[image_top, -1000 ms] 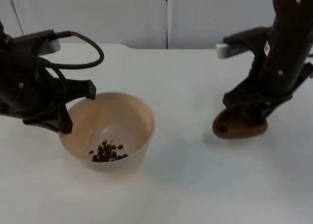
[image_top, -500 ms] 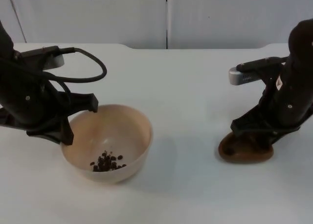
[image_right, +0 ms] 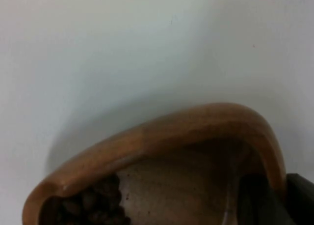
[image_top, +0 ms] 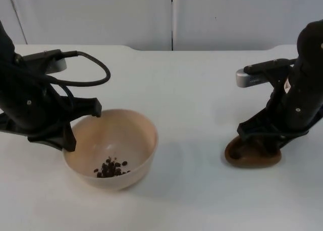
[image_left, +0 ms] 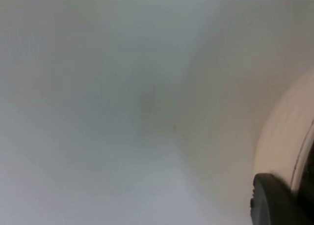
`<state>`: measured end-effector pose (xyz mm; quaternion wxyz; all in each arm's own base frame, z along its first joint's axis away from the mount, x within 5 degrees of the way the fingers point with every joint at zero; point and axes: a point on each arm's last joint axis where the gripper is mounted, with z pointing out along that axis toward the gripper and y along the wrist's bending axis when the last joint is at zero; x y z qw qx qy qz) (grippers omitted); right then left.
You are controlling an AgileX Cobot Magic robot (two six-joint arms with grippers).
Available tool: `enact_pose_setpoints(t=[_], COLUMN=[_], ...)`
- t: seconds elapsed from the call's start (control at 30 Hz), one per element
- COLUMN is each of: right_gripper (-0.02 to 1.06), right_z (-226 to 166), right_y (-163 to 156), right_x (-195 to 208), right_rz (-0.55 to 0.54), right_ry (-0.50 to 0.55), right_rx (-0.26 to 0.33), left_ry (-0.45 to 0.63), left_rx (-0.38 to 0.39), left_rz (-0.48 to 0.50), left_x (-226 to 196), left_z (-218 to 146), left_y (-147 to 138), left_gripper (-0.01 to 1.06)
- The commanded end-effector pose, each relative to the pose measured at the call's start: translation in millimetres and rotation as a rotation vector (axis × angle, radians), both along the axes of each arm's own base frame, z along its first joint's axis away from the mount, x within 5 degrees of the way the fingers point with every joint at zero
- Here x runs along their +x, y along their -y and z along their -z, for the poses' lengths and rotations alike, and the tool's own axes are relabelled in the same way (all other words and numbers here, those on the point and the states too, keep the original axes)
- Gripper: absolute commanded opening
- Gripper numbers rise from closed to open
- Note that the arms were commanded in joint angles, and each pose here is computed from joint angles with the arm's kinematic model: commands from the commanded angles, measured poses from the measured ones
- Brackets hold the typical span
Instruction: Pick up the bowl with the left hand and pour the coffee beans from the cup into the bowl with the right hand.
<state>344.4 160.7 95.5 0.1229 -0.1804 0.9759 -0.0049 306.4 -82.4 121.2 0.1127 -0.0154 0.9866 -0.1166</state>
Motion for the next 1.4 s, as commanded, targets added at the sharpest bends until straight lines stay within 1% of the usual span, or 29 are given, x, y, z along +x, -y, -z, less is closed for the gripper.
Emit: enact_pose_setpoints(t=[0.0, 0.3, 0.33, 0.37, 0.4, 0.43, 0.47, 0.53, 0.63, 0.67, 0.7, 0.73, 0.77, 0.83, 0.87, 0.9, 1.0, 1.17, 1.2, 1.27, 1.37], right_gripper=[0.0, 0.0, 0.0, 0.02, 0.05, 0.09, 0.09, 0.2, 0.42, 0.42, 0.51, 0.59, 0.66, 0.76, 0.76, 0.79, 0.79, 0.79, 0.79, 0.79, 0.79], right_z=[6.2, 5.4, 5.3, 5.3, 5.2, 5.2, 5.2, 5.1, 4.9, 4.9, 4.7, 4.6, 4.0, 1.8, 1.8, -0.2, -6.7, -40.2, -40.2, -58.3, -93.6], right_y=[2.4, 1.9, 1.8, 1.7, 1.6, 1.5, 1.5, 1.3, 0.8, 0.8, 0.4, 0.2, -0.1, -0.6, -0.6, -0.8, -1.0, 1.0, 1.0, 2.9, 5.9], right_x=[0.0, 0.7, 0.9, 1.1, 1.2, 1.4, 1.4, 1.7, 2.4, 2.4, 3.0, 3.4, 3.7, 4.6, 4.6, 4.9, 5.4, 2.4, 2.4, -0.7, -7.9], right_rz=[0.014, 0.022, 0.021, 0.021, 0.023, 0.023, 0.023, 0.022, 0.023, 0.023, 0.032, 0.031, 0.031, 0.03, 0.03, 0.03, 0.029, 0.034, 0.034, 0.021, 0.017], right_ry=[-0.011, -0.002, 0.0, 0.002, 0.004, 0.006, 0.006, 0.009, 0.017, 0.017, 0.023, 0.028, 0.032, 0.045, 0.045, 0.051, 0.068, 0.111, 0.111, 0.131, 0.189], right_rx=[-0.003, 0.004, 0.006, 0.007, 0.009, 0.01, 0.01, 0.012, 0.018, 0.018, 0.025, 0.028, 0.031, 0.038, 0.038, 0.042, 0.05, 0.066, 0.066, 0.067, 0.09], left_ry=[-0.019, -0.007, -0.007, -0.007, -0.012, -0.011, -0.011, -0.015, -0.018, -0.018, -0.013, -0.007, 0.006, 0.036, 0.036, 0.047, 0.075, 0.154, 0.154, 0.197, 0.264], left_rx=[-0.004, -0.003, -0.003, -0.003, -0.004, -0.004, -0.004, -0.011, -0.022, -0.022, -0.024, -0.03, -0.033, -0.036, -0.036, -0.038, -0.042, -0.059, -0.059, -0.064, -0.079], left_rz=[-0.008, -0.007, -0.007, -0.007, -0.007, -0.007, -0.007, -0.014, -0.024, -0.024, -0.024, -0.028, -0.025, -0.013, -0.013, -0.012, -0.008, 0.003, 0.003, 0.018, 0.021], left_x=[-1.2, -0.2, -0.2, -0.2, -0.6, -0.6, -0.6, -0.7, -0.6, -0.6, -0.6, -0.5, -0.3, -0.1, -0.1, -0.3, -0.8, -4.7, -4.7, -7.7, -13.4], left_z=[1.5, 1.3, 1.3, 1.3, 1.4, 1.4, 1.4, 1.3, 0.2, 0.2, -1.5, -3.5, -6.9, -14.3, -14.3, -17.7, -26.4, -53.3, -53.3, -67.1, -89.1], left_y=[-0.8, -0.9, -0.9, -0.9, -0.7, -0.7, -0.7, -0.3, 0.5, 0.5, 0.5, 0.8, 1.0, 1.0, 1.0, 1.0, 0.8, 0.3, 0.3, -0.2, -1.3], left_gripper=[0.0, 0.0, 0.02, 0.07, 0.13, 0.22, 0.22, 0.44, 0.86, 0.86, 0.97, 1.05, 1.05, 1.05, 1.05, 1.05, 1.05, 1.05, 1.05, 1.05, 1.05])
